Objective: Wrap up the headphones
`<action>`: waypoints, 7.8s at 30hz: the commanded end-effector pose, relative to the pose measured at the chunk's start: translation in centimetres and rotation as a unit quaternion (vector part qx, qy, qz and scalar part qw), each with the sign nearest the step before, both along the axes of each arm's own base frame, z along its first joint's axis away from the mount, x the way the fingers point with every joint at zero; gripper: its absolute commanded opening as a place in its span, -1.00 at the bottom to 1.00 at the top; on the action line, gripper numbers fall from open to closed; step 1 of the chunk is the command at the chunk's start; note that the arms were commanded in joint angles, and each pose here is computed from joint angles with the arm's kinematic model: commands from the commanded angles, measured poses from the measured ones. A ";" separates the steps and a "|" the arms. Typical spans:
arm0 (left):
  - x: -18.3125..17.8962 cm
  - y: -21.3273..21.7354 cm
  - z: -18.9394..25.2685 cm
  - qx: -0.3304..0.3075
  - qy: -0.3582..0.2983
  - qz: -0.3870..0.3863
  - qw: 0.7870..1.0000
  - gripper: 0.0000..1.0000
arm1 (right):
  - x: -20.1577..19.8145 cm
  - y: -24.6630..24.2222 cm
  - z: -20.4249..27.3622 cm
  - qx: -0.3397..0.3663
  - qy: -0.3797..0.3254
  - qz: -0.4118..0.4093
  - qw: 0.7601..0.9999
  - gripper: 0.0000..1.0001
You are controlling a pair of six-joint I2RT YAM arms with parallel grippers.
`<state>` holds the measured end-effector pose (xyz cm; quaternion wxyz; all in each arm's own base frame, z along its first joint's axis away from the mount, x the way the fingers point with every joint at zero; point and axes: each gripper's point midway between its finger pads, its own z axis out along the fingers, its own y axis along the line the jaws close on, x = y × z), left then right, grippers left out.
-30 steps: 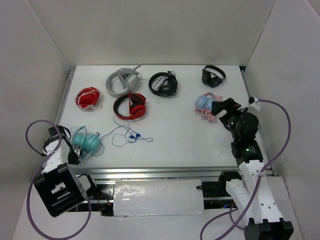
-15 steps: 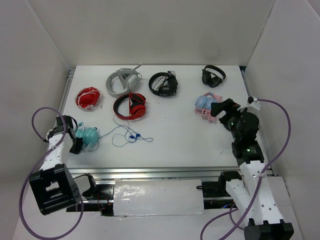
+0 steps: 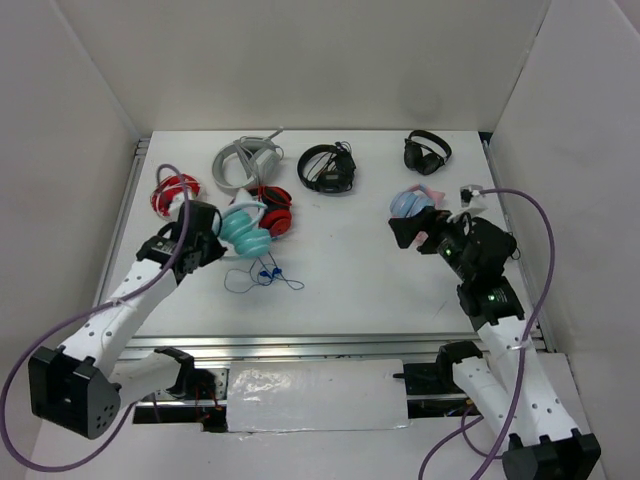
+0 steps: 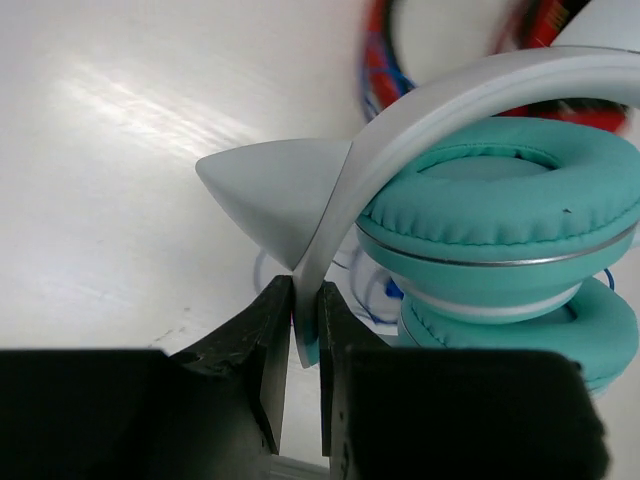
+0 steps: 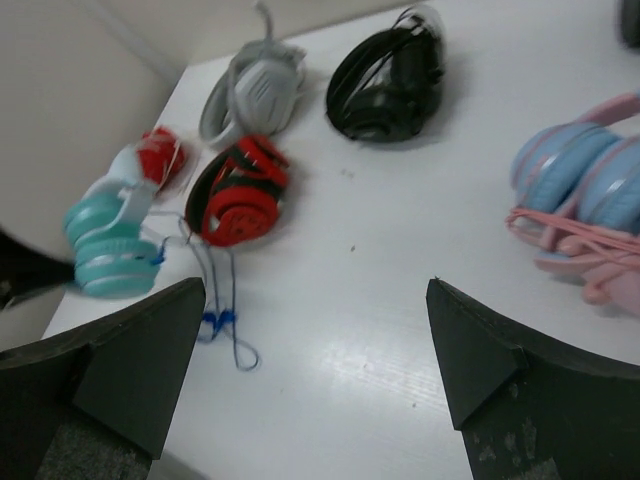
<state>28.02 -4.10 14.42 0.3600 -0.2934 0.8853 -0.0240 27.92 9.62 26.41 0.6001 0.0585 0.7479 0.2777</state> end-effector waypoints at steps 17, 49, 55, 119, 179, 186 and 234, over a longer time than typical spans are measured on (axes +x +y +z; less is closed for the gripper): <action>2.8 -20.7 9.4 0.149 -0.155 -0.336 0.917 -1.00 | -2.7 11.2 -1.3 -0.079 -0.009 0.267 0.960 0.78; 1.3 -22.4 12.0 0.131 -0.204 -0.464 0.852 -0.08 | -4.2 12.6 0.5 -0.006 -0.022 0.366 0.930 -1.00; 0.6 -20.4 11.4 0.105 -0.207 -0.450 0.862 0.63 | -4.3 12.2 2.3 0.024 -0.025 0.356 0.934 -1.00; -5.4 -14.6 7.1 -0.059 -0.184 -0.346 0.918 0.99 | -0.7 10.9 9.9 0.113 -0.100 0.205 0.967 -1.00; -0.4 -19.4 15.3 0.073 -0.257 -0.468 0.842 0.98 | -4.3 13.2 3.9 0.039 0.031 0.410 0.911 -1.00; 0.7 -20.1 13.1 0.079 -0.233 -0.467 0.849 0.75 | -4.8 13.3 5.2 0.050 0.011 0.419 0.906 -1.00; 3.8 -14.7 23.7 0.124 -0.315 -0.295 0.893 -1.00 | -5.9 9.7 1.8 -0.038 -0.035 0.317 0.947 0.99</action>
